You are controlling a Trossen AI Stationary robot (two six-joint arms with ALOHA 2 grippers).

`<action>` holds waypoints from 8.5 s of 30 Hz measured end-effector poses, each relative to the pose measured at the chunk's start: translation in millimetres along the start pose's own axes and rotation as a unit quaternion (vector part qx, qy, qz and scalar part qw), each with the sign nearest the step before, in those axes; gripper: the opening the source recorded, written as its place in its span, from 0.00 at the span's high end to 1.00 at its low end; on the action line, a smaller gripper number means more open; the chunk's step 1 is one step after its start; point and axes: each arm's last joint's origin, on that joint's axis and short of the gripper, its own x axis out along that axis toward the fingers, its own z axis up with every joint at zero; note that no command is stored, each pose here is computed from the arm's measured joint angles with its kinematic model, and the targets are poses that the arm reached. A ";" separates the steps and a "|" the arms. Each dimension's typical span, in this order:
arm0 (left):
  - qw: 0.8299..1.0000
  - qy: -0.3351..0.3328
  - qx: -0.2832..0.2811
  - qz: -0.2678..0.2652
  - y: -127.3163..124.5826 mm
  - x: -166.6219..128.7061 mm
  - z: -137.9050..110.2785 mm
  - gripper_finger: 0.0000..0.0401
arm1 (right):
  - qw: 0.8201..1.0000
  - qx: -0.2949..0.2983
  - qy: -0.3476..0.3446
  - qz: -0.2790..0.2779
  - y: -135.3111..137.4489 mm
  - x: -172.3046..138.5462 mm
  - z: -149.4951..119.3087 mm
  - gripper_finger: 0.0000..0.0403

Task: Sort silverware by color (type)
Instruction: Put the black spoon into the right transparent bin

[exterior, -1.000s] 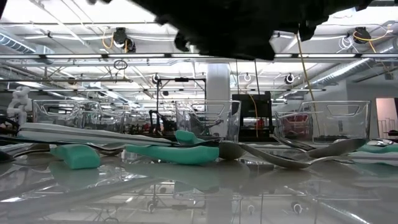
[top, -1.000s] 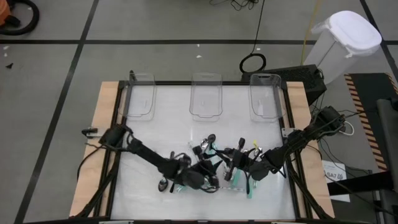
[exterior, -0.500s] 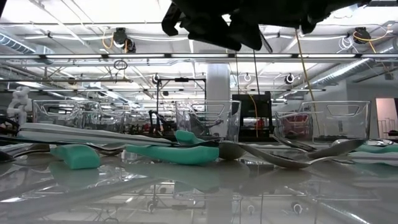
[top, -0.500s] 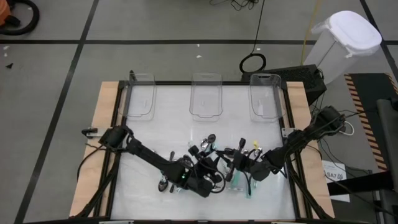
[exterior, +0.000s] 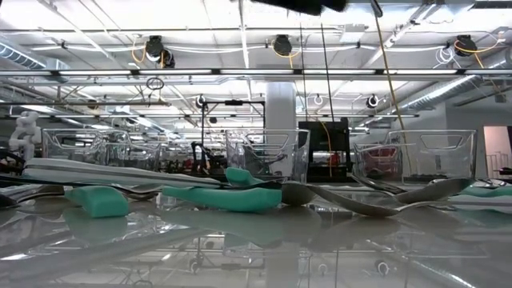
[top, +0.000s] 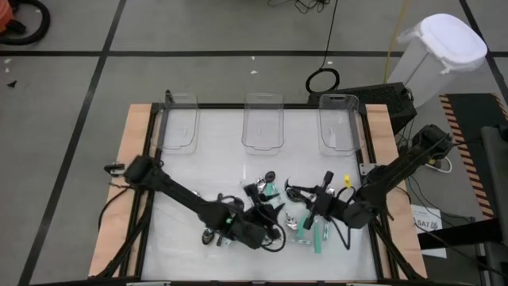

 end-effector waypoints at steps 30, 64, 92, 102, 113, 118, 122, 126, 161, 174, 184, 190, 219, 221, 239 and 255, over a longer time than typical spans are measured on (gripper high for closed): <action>0.970 -0.127 -0.199 -0.052 20.8 43.8 -96.4 0.59 | 0.978 0.183 -0.096 0.030 -33.7 29.7 -76.5 0.94; 0.982 -0.072 -0.145 0.096 17.8 92.4 -46.0 0.59 | 0.982 0.139 -0.124 0.014 -45.3 45.6 -76.9 0.94; 0.984 -0.092 -0.134 0.073 20.0 93.7 -39.6 0.61 | 0.986 0.116 -0.116 0.014 -44.4 46.2 -78.8 0.94; 0.986 -0.088 -0.117 0.083 20.2 93.6 -40.0 0.91 | 0.988 0.100 -0.114 0.014 -44.0 46.1 -79.5 0.94; 0.988 -0.079 -0.100 0.089 15.6 89.3 -42.3 0.99 | 0.990 0.083 -0.109 0.018 -41.9 44.9 -80.5 0.85; 0.990 -0.077 -0.089 0.080 14.6 82.4 -38.2 0.99 | 0.992 0.076 -0.099 0.023 -42.7 42.9 -78.9 0.75; 0.992 -0.065 -0.078 0.070 22.3 73.7 -28.5 0.99 | 0.993 0.079 -0.083 0.031 -47.7 39.2 -74.1 0.69; 0.996 -0.041 -0.075 0.017 33.8 65.6 -19.6 0.99 | 0.994 0.080 -0.054 0.060 -52.2 32.9 -71.5 0.65; 0.970 -0.041 -0.114 -0.213 17.5 75.3 -27.2 0.99 | 0.955 0.147 -0.002 0.256 -60.8 -4.4 -58.8 0.65; 0.969 -0.039 -0.123 -0.209 18.3 76.0 -27.3 0.99 | 0.957 0.128 -0.024 0.258 -61.2 -4.6 -55.5 0.92; 0.968 -0.034 -0.133 -0.209 18.4 76.3 -27.8 0.99 | 0.958 0.123 -0.025 0.257 -61.3 -4.5 -55.6 0.99; 0.967 -0.022 -0.145 -0.209 19.0 77.3 -29.7 0.88 | 0.959 0.126 -0.027 0.251 -61.8 -4.4 -55.0 0.99; 0.977 0.106 -0.039 -0.179 68.9 33.8 -12.2 0.64 | 0.997 0.016 0.040 0.070 -133.5 4.3 12.4 1.00; 0.977 0.112 -0.032 -0.179 72.2 30.6 -11.1 0.64 | 0.997 0.011 0.055 0.045 -148.0 1.5 15.5 1.00; 0.973 0.155 -0.008 -0.172 75.1 27.2 -19.7 0.64 | 0.954 0.075 0.244 -0.159 -228.5 7.6 -35.7 1.00; 0.970 0.169 0.000 -0.176 65.8 33.3 -30.2 0.64 | 0.897 0.214 0.303 -0.241 -261.0 13.3 -109.3 1.00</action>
